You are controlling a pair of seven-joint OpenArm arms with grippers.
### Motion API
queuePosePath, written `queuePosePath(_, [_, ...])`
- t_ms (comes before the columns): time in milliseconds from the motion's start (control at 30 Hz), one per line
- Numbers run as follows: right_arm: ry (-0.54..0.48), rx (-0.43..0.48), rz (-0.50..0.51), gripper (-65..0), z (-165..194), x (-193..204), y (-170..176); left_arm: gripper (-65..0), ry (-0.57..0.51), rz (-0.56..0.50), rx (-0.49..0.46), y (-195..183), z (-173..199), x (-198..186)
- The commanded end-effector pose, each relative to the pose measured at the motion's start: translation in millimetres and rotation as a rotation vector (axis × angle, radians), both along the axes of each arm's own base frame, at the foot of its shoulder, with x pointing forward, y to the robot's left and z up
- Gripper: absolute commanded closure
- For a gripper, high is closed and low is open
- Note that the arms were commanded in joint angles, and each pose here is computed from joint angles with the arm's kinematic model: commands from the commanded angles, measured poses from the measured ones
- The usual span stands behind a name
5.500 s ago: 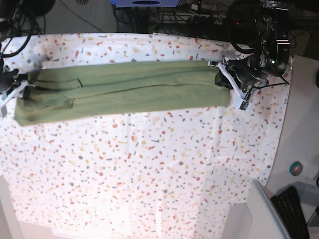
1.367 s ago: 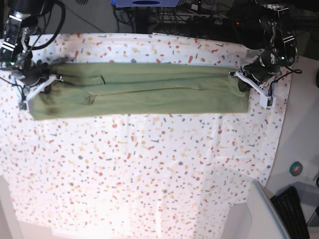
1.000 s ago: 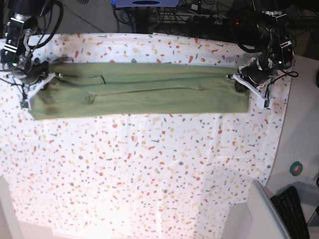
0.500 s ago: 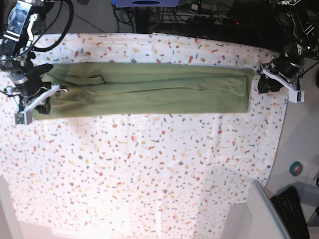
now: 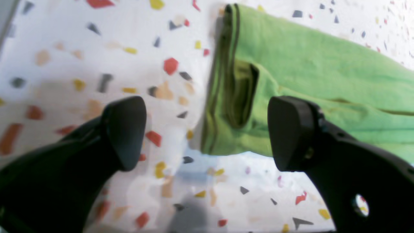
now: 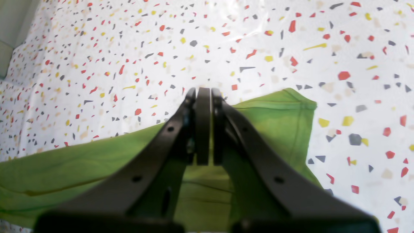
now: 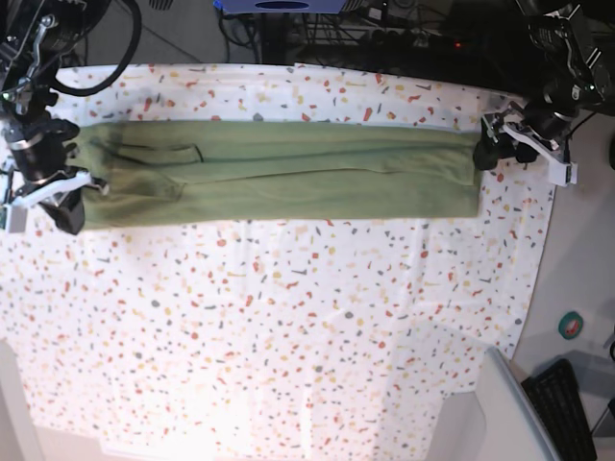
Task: Layout the t-shirt on the table in an organized manner, then fold the t-shirt properly
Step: 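Drag the shirt strip with both grippers to straighten it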
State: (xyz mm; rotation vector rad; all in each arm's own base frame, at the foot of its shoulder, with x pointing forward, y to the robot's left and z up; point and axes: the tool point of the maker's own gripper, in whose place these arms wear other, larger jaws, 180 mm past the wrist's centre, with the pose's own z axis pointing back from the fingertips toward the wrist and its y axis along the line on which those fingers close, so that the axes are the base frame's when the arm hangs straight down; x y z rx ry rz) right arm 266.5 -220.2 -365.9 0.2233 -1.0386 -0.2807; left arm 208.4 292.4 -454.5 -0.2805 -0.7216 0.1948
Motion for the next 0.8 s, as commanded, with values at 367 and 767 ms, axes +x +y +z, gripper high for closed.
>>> queuePosePath(367, [-0.059,0.007,-0.001,0.0,14.0,6.6,0.3,-56.3,-0.011,-0.024,-0.053,-12.3,-7.1,17.3])
queuePosePath(767, [-0.059,0.003,-0.005,0.0,14.4,6.3,-2.2,-36.9,0.048,-0.018,-0.014,-12.8,-20.8,22.3])
